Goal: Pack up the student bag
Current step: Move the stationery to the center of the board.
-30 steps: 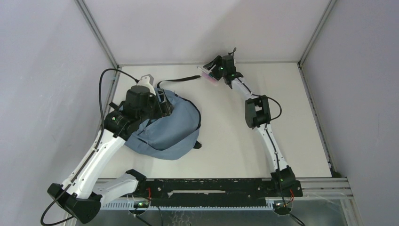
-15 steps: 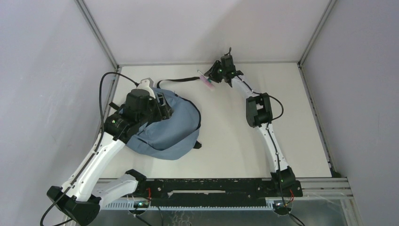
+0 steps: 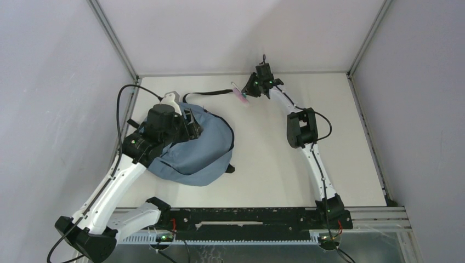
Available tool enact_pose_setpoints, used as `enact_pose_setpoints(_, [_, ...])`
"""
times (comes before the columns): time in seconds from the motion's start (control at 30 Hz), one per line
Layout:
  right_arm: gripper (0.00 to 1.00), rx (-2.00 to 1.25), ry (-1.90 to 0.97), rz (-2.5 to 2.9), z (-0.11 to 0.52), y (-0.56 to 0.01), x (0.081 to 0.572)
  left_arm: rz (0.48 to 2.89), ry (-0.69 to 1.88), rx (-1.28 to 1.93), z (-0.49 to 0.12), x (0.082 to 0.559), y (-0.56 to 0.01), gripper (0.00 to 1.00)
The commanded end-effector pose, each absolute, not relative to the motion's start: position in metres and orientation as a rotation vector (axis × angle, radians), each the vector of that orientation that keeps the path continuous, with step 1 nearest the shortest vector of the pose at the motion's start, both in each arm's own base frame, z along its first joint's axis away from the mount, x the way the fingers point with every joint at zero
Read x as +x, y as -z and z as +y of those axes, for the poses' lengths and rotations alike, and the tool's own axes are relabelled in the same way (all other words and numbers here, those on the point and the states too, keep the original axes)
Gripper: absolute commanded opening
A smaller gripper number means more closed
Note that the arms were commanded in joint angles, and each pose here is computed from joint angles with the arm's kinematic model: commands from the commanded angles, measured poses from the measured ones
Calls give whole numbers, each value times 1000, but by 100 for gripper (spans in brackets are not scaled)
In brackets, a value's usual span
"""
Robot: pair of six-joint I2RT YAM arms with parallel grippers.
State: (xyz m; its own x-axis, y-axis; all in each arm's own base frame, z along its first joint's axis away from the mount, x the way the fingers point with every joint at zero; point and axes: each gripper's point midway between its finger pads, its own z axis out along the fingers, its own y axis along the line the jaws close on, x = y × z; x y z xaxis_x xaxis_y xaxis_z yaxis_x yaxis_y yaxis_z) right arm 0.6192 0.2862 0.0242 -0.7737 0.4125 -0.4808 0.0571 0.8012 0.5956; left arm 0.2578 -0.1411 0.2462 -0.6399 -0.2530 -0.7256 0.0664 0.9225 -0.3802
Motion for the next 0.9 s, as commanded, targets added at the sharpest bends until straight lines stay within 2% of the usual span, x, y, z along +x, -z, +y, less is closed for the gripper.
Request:
enact_pose_setpoints(0.0, [38, 297, -637, 2418, 273, -40, 607, 2187, 519, -137, -144, 256, -249, 69])
enact_pose_setpoints(0.23, [32, 257, -551, 2445, 266, -39, 601, 2175, 541, -138, -144, 252, -248, 69])
enact_pose_setpoints(0.63, [34, 129, -457, 2467, 275, -40, 586, 2171, 548, -143, -142, 247, -244, 69])
enact_pose_setpoints(0.87, [28, 137, -399, 2525, 265, -28, 569, 2168, 549, -139, -142, 246, -244, 69])
